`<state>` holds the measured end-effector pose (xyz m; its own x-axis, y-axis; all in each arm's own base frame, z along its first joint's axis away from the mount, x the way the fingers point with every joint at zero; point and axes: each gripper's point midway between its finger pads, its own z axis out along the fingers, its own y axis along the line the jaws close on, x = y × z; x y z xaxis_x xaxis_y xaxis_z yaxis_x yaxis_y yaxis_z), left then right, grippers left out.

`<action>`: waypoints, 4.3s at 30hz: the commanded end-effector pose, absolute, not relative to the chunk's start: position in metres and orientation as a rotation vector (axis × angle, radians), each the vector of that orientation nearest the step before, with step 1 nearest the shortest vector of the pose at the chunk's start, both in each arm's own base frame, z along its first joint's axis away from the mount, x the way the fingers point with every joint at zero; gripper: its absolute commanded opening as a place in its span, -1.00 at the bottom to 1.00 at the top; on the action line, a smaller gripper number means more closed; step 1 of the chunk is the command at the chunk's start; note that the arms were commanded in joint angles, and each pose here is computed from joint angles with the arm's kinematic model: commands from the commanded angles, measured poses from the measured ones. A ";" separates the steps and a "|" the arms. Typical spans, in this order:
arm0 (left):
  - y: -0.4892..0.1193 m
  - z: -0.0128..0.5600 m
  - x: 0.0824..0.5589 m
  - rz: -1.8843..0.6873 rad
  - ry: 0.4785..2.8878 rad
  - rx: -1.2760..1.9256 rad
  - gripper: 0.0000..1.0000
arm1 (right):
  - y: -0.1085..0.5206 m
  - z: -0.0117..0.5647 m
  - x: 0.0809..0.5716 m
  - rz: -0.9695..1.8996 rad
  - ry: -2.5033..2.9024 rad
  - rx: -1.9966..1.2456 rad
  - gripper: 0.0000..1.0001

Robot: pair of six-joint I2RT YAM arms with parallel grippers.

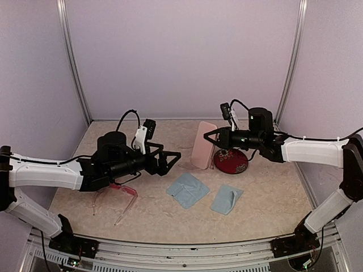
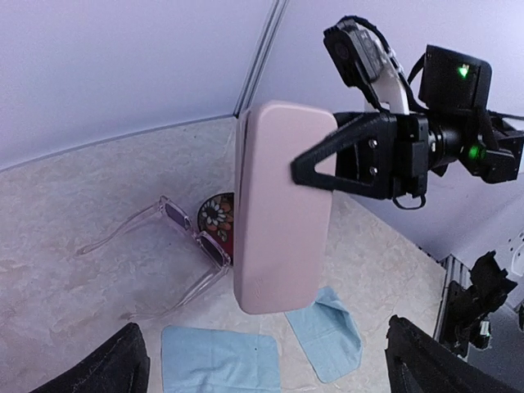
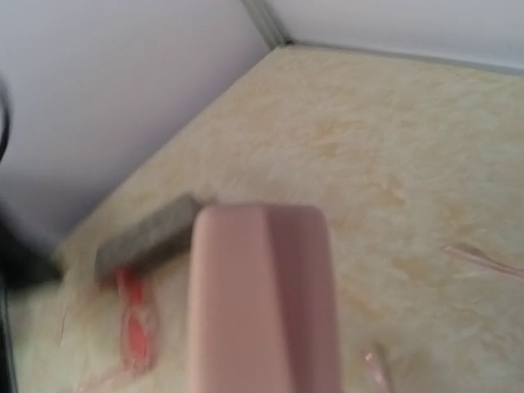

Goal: Organize the sunglasses
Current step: Pass from the left arm to the right, then pass from the right arm to the left, then pass from the left arm to the right, then pass from the right arm to the left

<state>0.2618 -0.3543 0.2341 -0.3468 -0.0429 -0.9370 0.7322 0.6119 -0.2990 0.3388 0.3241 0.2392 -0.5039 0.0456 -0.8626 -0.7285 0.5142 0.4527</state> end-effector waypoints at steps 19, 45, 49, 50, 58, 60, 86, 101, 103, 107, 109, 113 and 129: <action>-0.404 0.240 0.224 -1.535 1.643 0.920 0.63 | 0.368 0.310 0.229 1.519 1.428 -1.184 -0.92; -0.397 0.221 0.277 -1.121 1.871 0.551 -0.91 | 0.373 0.280 0.302 1.225 1.828 -0.720 1.00; -0.404 0.220 0.280 -0.974 1.899 0.526 -0.93 | 0.378 0.263 0.314 1.116 1.941 -0.598 1.00; -0.405 0.220 0.281 -0.953 1.905 0.514 -0.93 | 0.379 0.260 0.315 1.107 1.951 -0.580 1.00; -0.400 0.212 0.291 -0.903 1.957 0.399 -0.96 | 0.389 0.248 0.311 1.042 1.985 -0.531 1.00; -0.400 0.213 0.291 -0.895 1.957 0.392 -0.96 | 0.390 0.246 0.310 1.025 1.988 -0.526 0.94; -0.400 0.204 0.289 -0.805 1.977 0.405 -0.95 | 0.407 0.236 0.308 1.010 2.012 -0.522 0.48; -0.402 0.197 0.289 -0.773 1.990 0.415 -0.95 | 0.412 0.232 0.310 1.016 2.030 -0.497 0.44; -0.402 0.198 0.289 -0.771 1.988 0.416 -0.94 | 0.412 0.231 0.310 1.011 2.031 -0.495 0.33; -0.402 0.198 0.288 -0.775 1.987 0.420 -0.84 | 0.408 0.232 0.311 0.988 2.029 -0.485 0.05; -0.402 0.197 0.286 -0.784 1.987 0.427 -0.69 | 0.406 0.235 0.311 0.978 2.019 -0.488 -0.06; -0.406 0.200 0.280 -0.837 1.966 0.459 -0.07 | 0.403 0.237 0.310 0.977 1.998 -0.520 -0.22; -0.368 0.219 0.254 -1.148 1.813 0.660 0.91 | 0.371 0.260 0.292 1.070 1.809 -0.847 -0.47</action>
<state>0.2660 -0.3742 0.1981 -0.5188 -0.0052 -0.8549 0.6954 0.5791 -0.4256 0.3103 0.3722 0.2154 -0.5499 -0.1194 -0.8267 -0.7267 0.5562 0.4031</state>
